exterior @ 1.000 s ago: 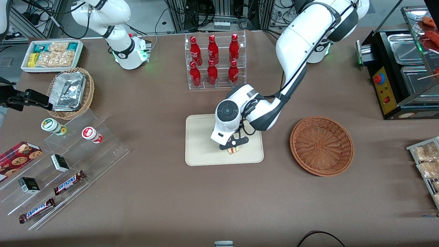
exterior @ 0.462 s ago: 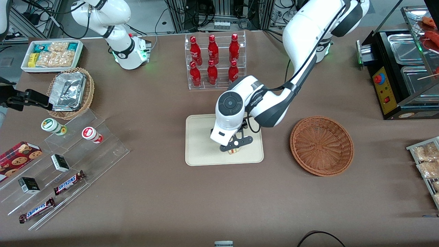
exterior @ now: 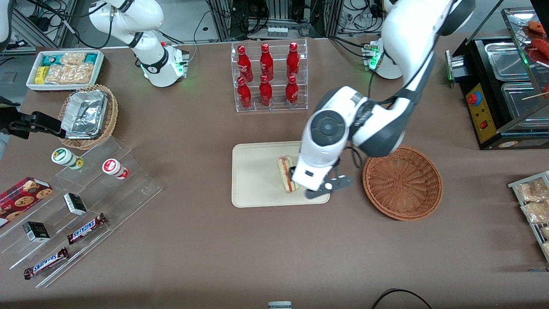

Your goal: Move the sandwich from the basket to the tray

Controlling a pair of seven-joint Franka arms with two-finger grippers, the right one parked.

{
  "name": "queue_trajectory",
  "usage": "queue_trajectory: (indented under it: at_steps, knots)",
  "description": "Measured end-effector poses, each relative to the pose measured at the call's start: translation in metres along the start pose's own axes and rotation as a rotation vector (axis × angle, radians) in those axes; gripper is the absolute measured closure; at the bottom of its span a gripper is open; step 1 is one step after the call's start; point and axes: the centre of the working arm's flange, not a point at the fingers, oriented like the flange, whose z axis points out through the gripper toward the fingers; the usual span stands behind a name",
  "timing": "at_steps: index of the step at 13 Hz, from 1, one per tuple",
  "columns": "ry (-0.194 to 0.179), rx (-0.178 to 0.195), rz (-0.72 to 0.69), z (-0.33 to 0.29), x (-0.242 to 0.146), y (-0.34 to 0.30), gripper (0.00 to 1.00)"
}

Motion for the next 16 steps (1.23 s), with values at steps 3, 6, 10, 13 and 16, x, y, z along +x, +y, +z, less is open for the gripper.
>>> queue_trajectory:
  at_steps: [3,6,10,13,16]
  knots:
    - [-0.005,0.001,0.038,-0.011,0.04,-0.047,0.0]
    - [-0.022,0.022,0.104,-0.031,0.066,-0.094,0.0]
    - [-0.022,0.045,0.192,-0.064,0.09,-0.166,0.0]
    - [-0.034,0.038,0.275,-0.101,0.096,-0.225,0.0]
    - [-0.049,0.022,0.363,-0.136,0.092,-0.272,0.0]
